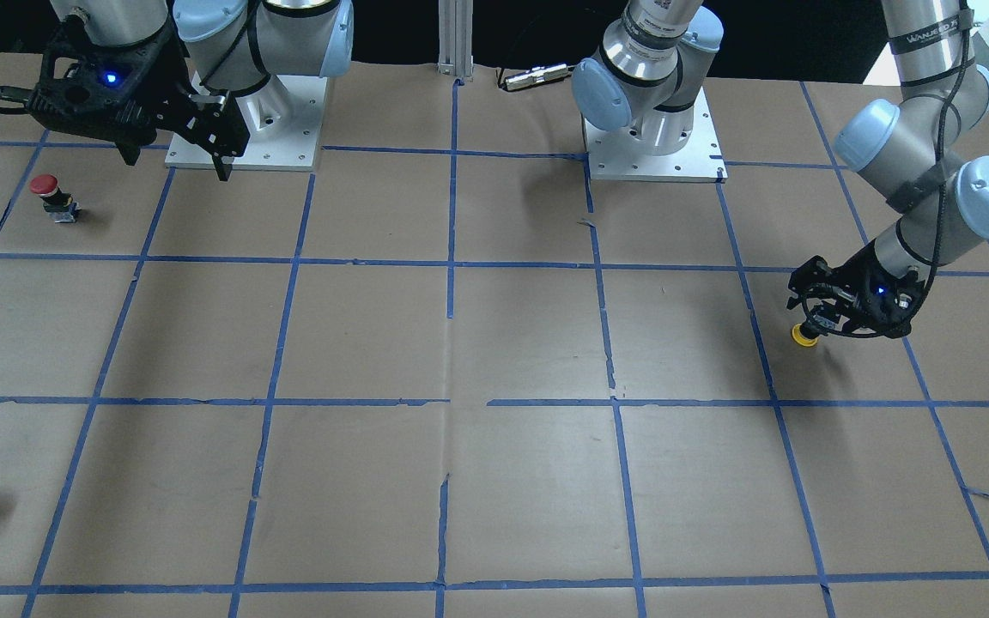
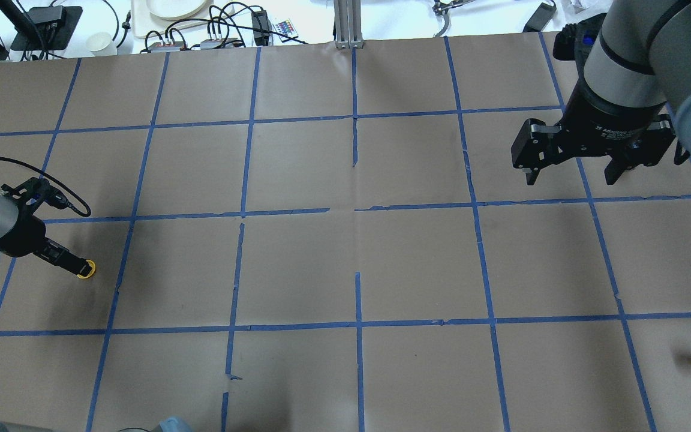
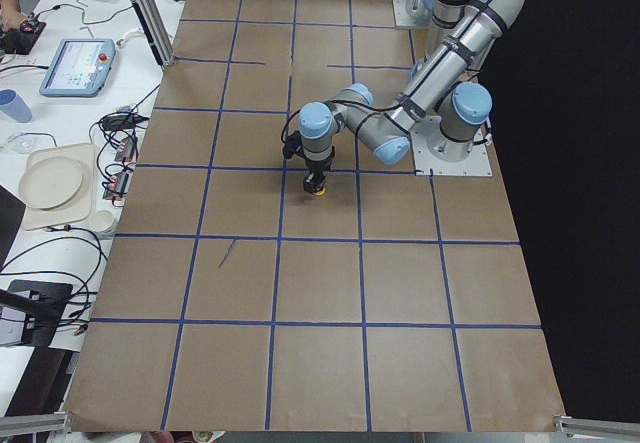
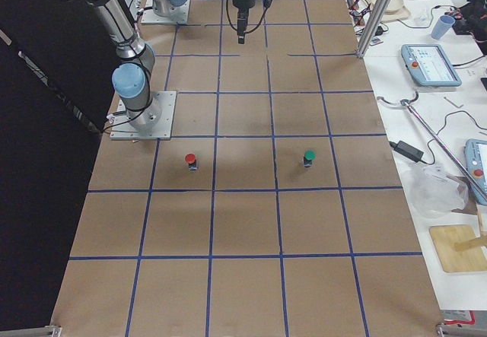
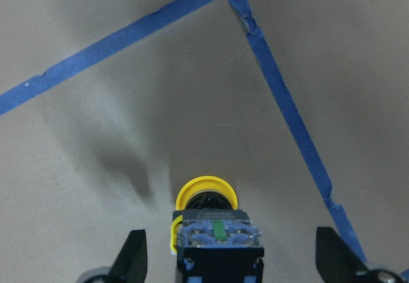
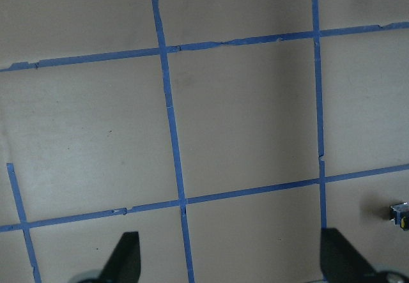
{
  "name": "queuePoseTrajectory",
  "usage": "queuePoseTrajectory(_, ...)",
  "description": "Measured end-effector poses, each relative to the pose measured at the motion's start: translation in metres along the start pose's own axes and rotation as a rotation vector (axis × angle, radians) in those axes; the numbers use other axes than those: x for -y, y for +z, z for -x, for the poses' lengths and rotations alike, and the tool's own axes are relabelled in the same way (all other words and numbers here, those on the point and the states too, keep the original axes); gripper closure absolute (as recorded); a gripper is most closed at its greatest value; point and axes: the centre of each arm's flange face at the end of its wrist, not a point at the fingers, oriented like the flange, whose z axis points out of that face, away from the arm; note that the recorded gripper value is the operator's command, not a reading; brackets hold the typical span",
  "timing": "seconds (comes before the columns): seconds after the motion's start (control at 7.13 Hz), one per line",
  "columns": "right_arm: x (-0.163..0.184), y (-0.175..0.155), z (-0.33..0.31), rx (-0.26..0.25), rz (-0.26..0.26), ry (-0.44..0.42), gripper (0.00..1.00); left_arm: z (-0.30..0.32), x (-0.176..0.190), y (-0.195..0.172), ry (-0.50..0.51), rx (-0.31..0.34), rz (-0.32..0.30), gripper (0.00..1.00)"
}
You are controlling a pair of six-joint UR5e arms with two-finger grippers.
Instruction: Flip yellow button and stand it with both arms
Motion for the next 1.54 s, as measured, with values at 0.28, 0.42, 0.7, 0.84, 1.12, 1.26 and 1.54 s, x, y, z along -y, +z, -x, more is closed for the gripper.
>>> queuePoseTrajectory(0.28,0.0,0.0,0.0,0.001,-0.002,0.0,0.0,-0.002,0.001,-0.004,0.004,0.009,-0.002,0.19)
queuePoseTrajectory(0.42,0.0,-0.001,0.001,0.004,-0.007,0.0,0.0,-0.003,0.002,-0.005,0.006,0.011,-0.002,0.33)
queuePoseTrajectory(0.7,0.001,-0.002,0.002,0.012,-0.017,0.002,0.0,-0.003,0.002,-0.006,0.014,0.014,-0.003,0.44)
queuePoseTrajectory(0.84,0.001,-0.002,0.002,0.015,-0.019,0.002,0.0,-0.003,0.002,-0.005,0.016,0.014,-0.003,0.58)
queuePoseTrajectory(1.12,0.001,-0.003,0.002,0.017,-0.021,0.004,0.0,-0.003,0.002,-0.007,0.017,0.018,-0.004,0.75)
queuePoseTrajectory(1.26,0.002,-0.003,0.002,0.018,-0.021,0.008,0.0,-0.003,0.002,-0.011,0.015,0.027,-0.005,0.79)
queuePoseTrajectory(1.54,0.001,-0.004,0.001,0.016,-0.022,0.012,0.0,-0.008,0.0,-0.027,0.007,0.055,-0.012,0.82)
